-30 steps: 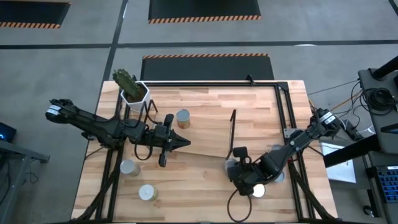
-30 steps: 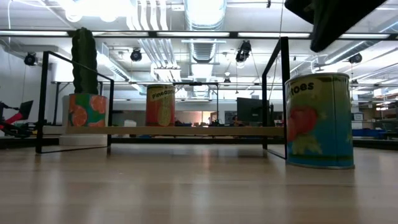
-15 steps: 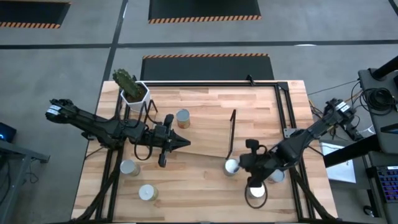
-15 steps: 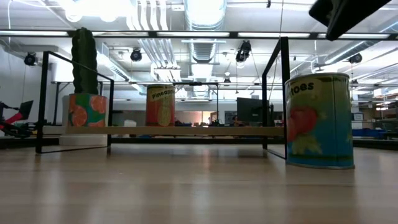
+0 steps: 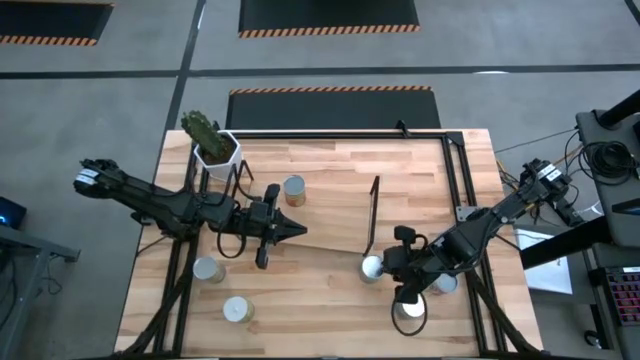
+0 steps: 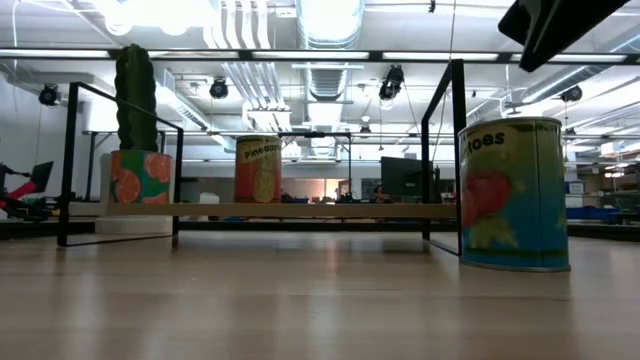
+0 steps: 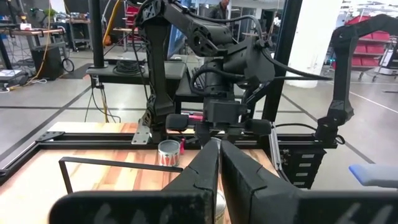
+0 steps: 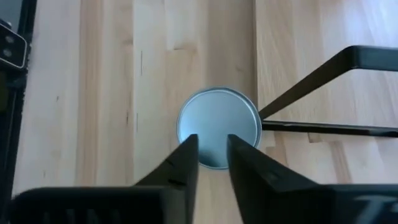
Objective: Pick and place cans onto a shelf
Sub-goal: Put the canned tomatoes on the shelf
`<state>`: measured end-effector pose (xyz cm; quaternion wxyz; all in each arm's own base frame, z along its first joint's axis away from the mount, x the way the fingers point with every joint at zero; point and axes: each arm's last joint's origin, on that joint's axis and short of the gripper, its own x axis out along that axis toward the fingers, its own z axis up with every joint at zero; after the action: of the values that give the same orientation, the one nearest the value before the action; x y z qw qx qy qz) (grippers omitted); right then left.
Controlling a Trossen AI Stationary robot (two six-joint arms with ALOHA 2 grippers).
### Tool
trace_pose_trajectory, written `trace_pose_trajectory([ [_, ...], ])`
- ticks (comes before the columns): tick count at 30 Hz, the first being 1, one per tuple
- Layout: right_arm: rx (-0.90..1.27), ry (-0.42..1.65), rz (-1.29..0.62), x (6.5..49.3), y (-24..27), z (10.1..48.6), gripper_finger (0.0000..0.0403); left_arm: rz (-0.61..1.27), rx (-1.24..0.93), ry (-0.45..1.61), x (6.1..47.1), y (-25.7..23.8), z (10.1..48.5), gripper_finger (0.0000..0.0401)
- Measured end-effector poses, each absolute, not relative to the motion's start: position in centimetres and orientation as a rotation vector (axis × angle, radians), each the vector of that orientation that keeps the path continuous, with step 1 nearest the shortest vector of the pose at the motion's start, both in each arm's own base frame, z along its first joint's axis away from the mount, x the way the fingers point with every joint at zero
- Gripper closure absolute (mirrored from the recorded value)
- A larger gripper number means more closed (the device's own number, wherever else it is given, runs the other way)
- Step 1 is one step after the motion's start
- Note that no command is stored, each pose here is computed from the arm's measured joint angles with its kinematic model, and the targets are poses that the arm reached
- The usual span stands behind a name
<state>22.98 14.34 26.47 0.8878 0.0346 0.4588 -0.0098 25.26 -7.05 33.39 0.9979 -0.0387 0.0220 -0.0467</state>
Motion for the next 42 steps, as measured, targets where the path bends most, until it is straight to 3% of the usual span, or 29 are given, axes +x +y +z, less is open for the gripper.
trace_pose_trajectory([
  [11, 0.087, 1.005, -0.091, 23.0, 14.3, 25.6, 0.0124, -0.094, -0.077, 0.042, 25.3, -7.0, 33.4, 0.0401],
  [17, 0.064, 1.038, -0.101, 23.0, 14.3, 25.1, 0.0052, -0.094, -0.078, 0.041, 25.2, -7.0, 33.4, 0.0401],
  [42, 0.041, 1.135, -0.145, 25.5, 15.0, 21.0, 0.0039, -0.094, -0.077, 0.044, 25.2, -7.0, 33.4, 0.0401],
])
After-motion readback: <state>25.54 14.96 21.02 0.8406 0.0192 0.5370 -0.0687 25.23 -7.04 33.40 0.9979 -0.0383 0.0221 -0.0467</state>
